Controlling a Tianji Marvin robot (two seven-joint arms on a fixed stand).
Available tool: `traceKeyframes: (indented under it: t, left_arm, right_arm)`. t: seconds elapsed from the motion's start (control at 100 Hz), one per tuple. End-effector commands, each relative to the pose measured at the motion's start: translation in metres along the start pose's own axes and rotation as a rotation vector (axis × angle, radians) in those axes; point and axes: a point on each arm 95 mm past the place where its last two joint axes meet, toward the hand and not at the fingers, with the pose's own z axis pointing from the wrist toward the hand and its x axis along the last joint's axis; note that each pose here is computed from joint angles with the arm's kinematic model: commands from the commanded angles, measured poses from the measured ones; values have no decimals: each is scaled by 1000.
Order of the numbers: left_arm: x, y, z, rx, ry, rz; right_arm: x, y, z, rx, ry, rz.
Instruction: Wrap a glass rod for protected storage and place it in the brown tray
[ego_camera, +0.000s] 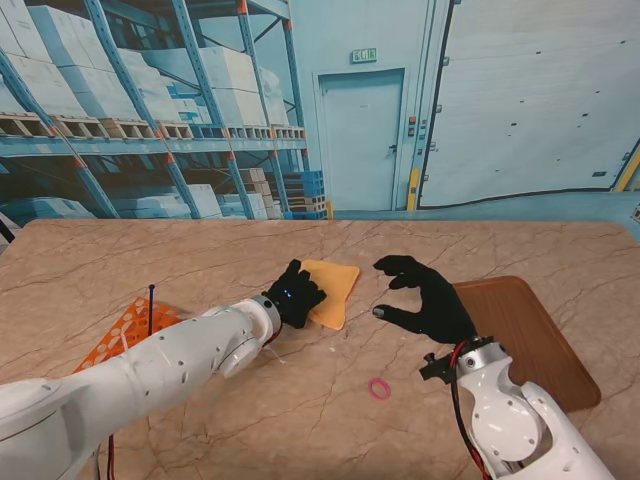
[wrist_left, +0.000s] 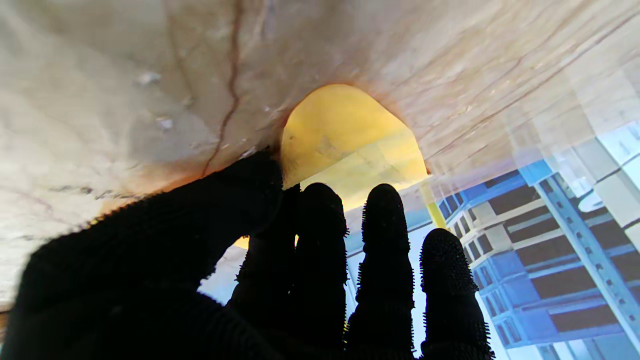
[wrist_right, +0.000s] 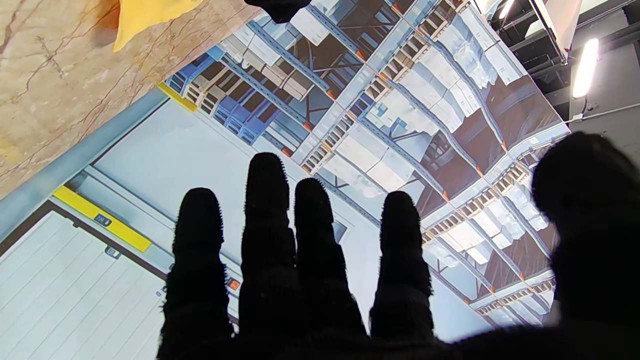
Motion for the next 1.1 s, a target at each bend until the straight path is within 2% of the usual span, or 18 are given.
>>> traceKeyframes:
  t: [0.0,0.19,0.38,0.74,0.99,1.09]
  left_arm:
    - [17,19,-12,-50,13,-41]
    - [17,3,-21,-91,-20,-106]
    - [17,-4,-28,-120,7,-88]
    - [21,-10,-39,-128,25,-91]
    - [24,-10,-41,-101,23,-98]
    - [24,-9,-40,-60,9,-98]
  right_arm:
    - [3,-2,-1,-5,3,8]
    - [3,-2,0,4,2,19]
    - [2,-2,-1,1,3,17]
    - [1,-2,-1,0,3,18]
    - [1,-3,-1,1,2,18]
    - [1,-3,-2,-1,3,19]
